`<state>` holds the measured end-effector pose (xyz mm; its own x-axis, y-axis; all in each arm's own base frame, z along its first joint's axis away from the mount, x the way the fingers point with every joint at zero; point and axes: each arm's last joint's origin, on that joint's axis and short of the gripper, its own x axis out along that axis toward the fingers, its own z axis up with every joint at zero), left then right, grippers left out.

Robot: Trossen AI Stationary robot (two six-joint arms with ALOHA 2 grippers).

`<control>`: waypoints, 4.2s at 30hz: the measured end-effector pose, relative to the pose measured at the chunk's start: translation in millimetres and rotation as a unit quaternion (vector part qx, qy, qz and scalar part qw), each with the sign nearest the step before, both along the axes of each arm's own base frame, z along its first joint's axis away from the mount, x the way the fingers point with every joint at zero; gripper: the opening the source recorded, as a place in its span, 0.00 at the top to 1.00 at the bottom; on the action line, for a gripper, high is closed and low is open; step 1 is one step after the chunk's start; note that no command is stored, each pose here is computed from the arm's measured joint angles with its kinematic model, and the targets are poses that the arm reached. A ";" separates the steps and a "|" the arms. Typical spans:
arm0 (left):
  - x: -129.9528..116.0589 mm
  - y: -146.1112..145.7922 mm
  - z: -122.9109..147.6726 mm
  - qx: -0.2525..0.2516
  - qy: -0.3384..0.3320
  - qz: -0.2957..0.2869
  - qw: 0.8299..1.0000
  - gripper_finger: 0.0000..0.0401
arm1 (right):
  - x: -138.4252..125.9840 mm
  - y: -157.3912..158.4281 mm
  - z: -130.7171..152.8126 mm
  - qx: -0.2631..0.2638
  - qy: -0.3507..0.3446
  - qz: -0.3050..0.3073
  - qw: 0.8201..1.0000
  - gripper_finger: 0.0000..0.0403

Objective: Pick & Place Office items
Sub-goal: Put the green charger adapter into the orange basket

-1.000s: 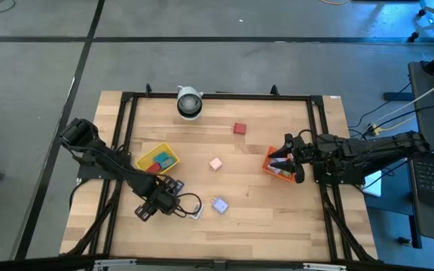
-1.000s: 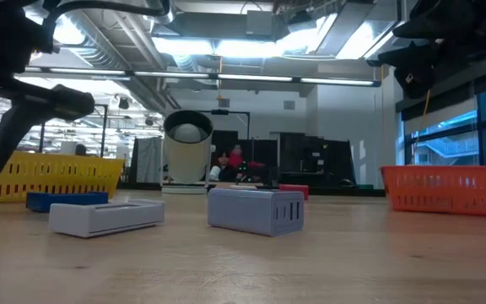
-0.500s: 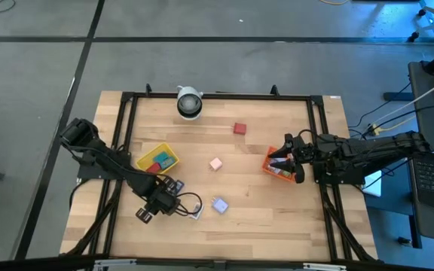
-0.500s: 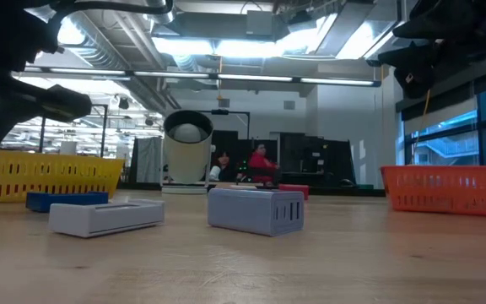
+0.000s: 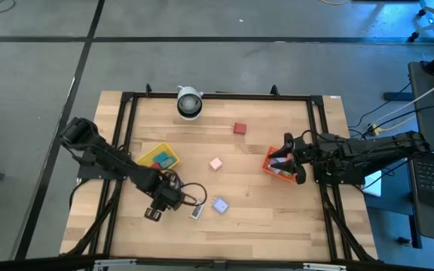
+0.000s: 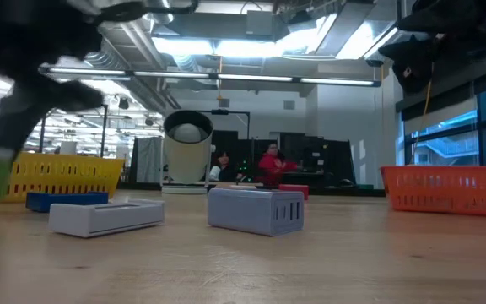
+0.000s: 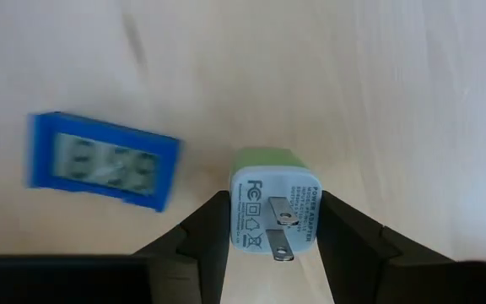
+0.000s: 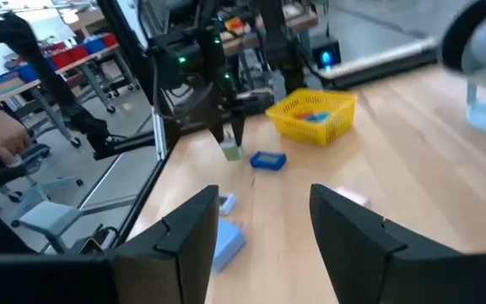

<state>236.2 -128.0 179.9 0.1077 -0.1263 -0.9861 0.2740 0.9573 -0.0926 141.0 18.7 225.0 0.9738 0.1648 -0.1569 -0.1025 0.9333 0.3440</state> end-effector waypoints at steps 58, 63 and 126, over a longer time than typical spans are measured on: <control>39.5 218.7 100.8 -0.255 -0.657 0.201 0.680 0.64 | 106.7 -2.6 76.5 -0.554 0.051 -0.155 0.816 0.28; 44.6 222.9 107.3 -0.288 -0.648 0.206 0.675 0.64 | 126.4 -1.3 65.2 -0.618 0.061 -0.161 0.767 0.27; 52.1 213.7 105.5 -0.330 -0.620 0.178 0.689 0.57 | 175.7 12.0 71.5 -0.635 0.017 -0.193 0.747 0.65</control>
